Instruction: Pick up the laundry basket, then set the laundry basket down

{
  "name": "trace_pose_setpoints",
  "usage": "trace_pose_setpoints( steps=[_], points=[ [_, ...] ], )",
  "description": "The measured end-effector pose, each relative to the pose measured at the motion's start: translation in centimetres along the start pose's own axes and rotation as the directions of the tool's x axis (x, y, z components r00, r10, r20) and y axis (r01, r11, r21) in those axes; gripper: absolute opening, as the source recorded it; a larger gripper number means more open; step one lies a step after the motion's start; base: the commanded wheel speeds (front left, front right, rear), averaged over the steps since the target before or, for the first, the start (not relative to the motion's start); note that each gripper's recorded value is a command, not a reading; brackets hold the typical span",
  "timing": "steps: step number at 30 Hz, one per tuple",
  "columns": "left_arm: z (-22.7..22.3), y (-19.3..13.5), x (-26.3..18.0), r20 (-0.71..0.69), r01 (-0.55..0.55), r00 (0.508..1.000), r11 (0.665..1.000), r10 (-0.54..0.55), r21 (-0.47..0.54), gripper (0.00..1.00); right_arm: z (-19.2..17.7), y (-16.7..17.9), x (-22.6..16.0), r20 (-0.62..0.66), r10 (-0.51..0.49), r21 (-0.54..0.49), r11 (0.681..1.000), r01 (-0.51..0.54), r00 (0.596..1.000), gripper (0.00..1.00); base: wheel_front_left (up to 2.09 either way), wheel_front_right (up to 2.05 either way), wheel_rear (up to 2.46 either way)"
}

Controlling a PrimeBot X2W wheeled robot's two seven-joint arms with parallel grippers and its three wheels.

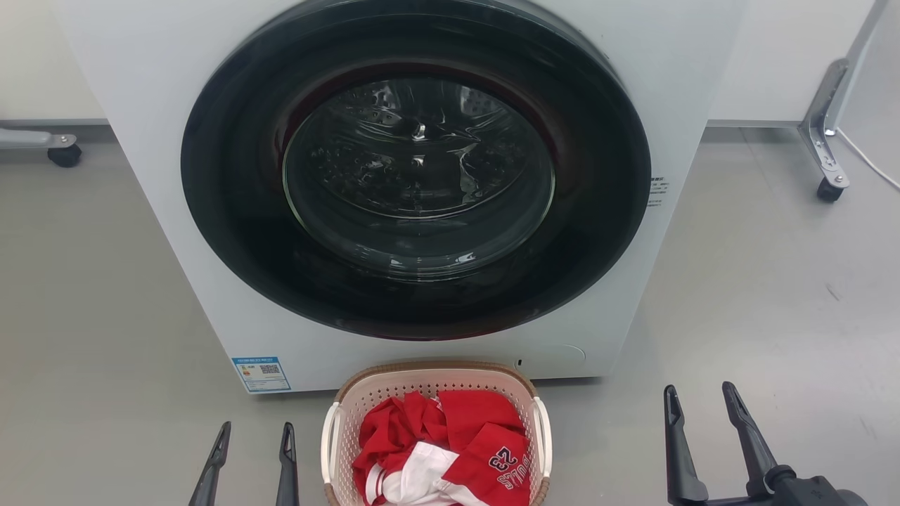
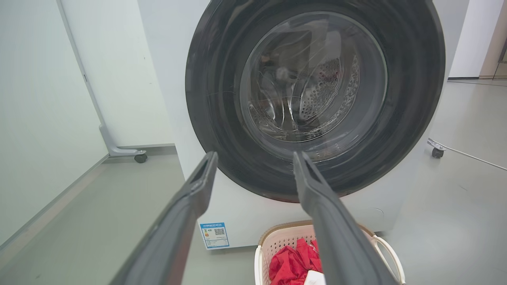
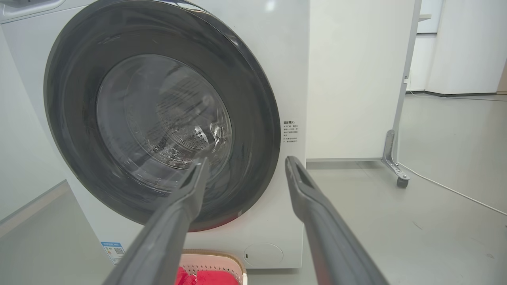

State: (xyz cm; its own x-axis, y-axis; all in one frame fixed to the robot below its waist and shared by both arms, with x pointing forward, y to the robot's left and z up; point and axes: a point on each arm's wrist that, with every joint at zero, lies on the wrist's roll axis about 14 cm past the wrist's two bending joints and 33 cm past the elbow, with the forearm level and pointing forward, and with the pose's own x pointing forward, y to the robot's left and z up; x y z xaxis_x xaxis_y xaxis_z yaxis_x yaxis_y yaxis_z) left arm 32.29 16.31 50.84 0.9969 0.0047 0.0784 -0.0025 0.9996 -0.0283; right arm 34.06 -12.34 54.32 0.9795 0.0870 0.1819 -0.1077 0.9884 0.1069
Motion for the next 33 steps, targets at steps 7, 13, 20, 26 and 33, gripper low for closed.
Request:
trace_pose_setpoints(
  steps=[7, 13, 20, 26, 33],
  points=[
    [0.3, 0.1, 0.1, 0.005, -0.003, 1.000, 1.000, 0.003, 0.004, 1.00, 0.2, -0.2, 0.1, 0.006, -0.005, -0.005, 1.000, 0.005, 1.000, 1.00, 0.00, 0.00, 0.00],
    [0.5, 0.0, 0.2, 0.007, -0.004, 1.000, 1.000, 0.004, 0.004, 1.00, 0.4, -0.3, 0.2, 0.013, -0.010, -0.016, 1.000, 0.010, 1.000, 1.00, 0.00, 0.00, 0.00],
    [0.6, -0.2, 0.4, 0.006, 0.001, 1.000, 1.000, -0.001, 0.003, 1.00, 0.3, -0.5, 0.2, 0.012, -0.017, -0.021, 1.000, 0.018, 1.000, 1.00, 0.00, 0.00, 0.00],
    [-0.3, -0.5, 0.2, -0.024, 0.008, 1.000, 1.000, -0.008, 0.001, 0.00, -1.0, -0.8, -0.1, -0.031, -0.027, -0.025, 0.999, 0.026, 0.999, 0.00, 0.00, 0.00, 0.00],
    [-1.9, -0.4, -0.1, -0.081, 0.007, 0.997, 1.000, -0.008, -0.014, 0.00, -3.0, -1.2, -0.9, -0.098, -0.041, -0.017, 0.999, 0.039, 0.994, 0.00, 0.00, 0.00, 0.00]
  ],
)
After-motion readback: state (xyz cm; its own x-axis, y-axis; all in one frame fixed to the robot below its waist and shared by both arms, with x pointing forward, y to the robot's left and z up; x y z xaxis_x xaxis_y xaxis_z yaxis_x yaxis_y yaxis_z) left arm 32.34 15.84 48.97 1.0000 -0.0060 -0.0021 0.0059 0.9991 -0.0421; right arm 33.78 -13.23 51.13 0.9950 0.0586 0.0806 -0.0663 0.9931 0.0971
